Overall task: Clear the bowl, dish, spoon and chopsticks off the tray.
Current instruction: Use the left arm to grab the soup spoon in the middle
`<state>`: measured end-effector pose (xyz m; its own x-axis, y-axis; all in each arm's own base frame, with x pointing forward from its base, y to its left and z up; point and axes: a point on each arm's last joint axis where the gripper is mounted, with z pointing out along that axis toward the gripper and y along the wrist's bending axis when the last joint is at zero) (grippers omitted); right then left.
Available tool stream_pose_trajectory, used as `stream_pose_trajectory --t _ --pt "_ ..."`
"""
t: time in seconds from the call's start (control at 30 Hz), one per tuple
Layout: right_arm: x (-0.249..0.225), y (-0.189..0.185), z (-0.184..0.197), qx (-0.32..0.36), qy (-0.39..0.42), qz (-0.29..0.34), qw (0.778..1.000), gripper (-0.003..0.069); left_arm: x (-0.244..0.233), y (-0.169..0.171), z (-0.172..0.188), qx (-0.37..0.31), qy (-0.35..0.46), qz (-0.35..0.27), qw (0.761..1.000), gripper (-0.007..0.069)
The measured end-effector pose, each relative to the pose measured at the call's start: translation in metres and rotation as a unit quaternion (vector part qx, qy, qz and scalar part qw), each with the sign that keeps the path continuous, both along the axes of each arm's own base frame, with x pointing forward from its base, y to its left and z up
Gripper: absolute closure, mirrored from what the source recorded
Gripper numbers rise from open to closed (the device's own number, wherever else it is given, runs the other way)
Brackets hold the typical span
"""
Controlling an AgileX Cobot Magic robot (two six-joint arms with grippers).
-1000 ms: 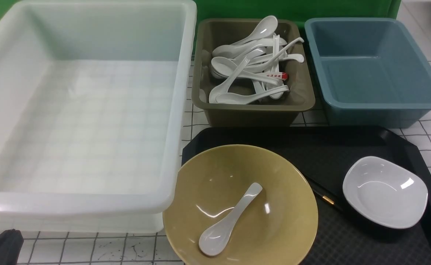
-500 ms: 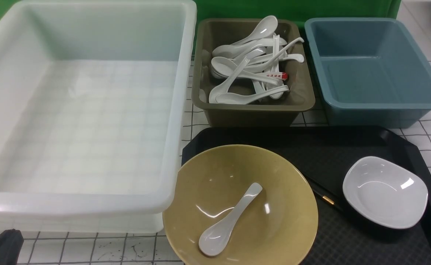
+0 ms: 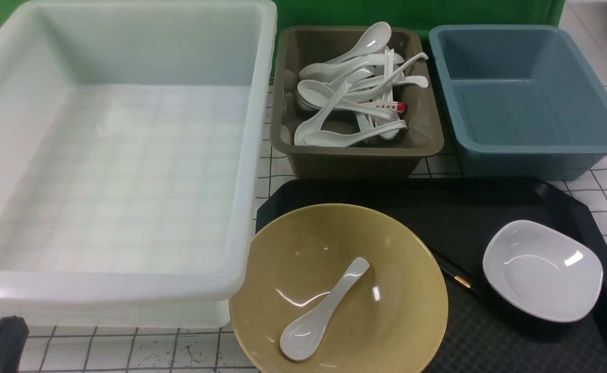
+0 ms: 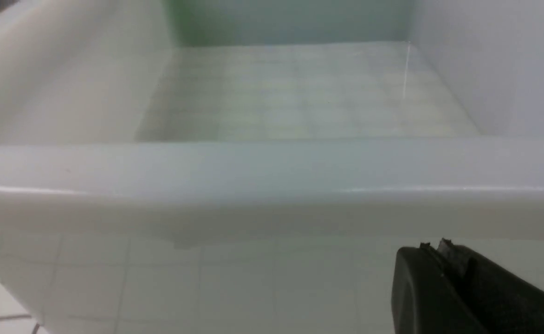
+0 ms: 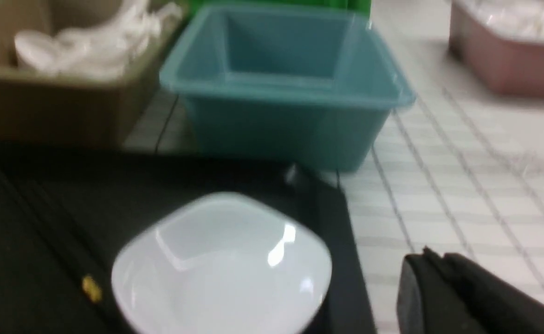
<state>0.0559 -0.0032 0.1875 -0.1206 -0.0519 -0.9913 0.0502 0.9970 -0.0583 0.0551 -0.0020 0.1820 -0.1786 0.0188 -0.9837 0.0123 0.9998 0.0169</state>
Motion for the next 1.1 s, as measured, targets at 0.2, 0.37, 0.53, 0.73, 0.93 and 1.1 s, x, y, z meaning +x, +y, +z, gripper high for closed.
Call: stream_pose_trajectory --t 0.2,0.37,0.53,0.73,0.93,1.1 --pt "0.0 0.0 0.023 -0.006 -0.127 0.0 0.992 0.058 0.001 0.005 0.028 -0.002 -0.152 0.025 0.988 0.0631" --pt "-0.005 0.0 0.042 0.06 -0.238 0.008 0.969 0.0573 -0.006 0.009 0.051 -0.037 -0.281 0.045 0.958 0.0631" --pt "-0.016 0.001 0.064 0.103 -0.364 0.03 0.925 0.0571 -0.018 0.012 0.079 -0.093 -0.395 0.045 0.913 0.0631" --pt "-0.023 0.001 0.125 0.099 -0.335 0.026 0.936 0.0608 -0.001 0.006 0.166 -0.069 -0.301 0.021 0.951 0.0631" --pt "0.014 0.0 0.158 0.074 -0.062 -0.095 0.991 0.0616 0.081 -0.003 0.192 -0.177 -0.039 0.002 0.983 0.0631" --pt "0.04 0.006 0.139 0.034 0.129 0.04 0.99 0.0616 0.143 -0.052 0.172 -0.128 0.205 -0.131 0.961 0.0631"
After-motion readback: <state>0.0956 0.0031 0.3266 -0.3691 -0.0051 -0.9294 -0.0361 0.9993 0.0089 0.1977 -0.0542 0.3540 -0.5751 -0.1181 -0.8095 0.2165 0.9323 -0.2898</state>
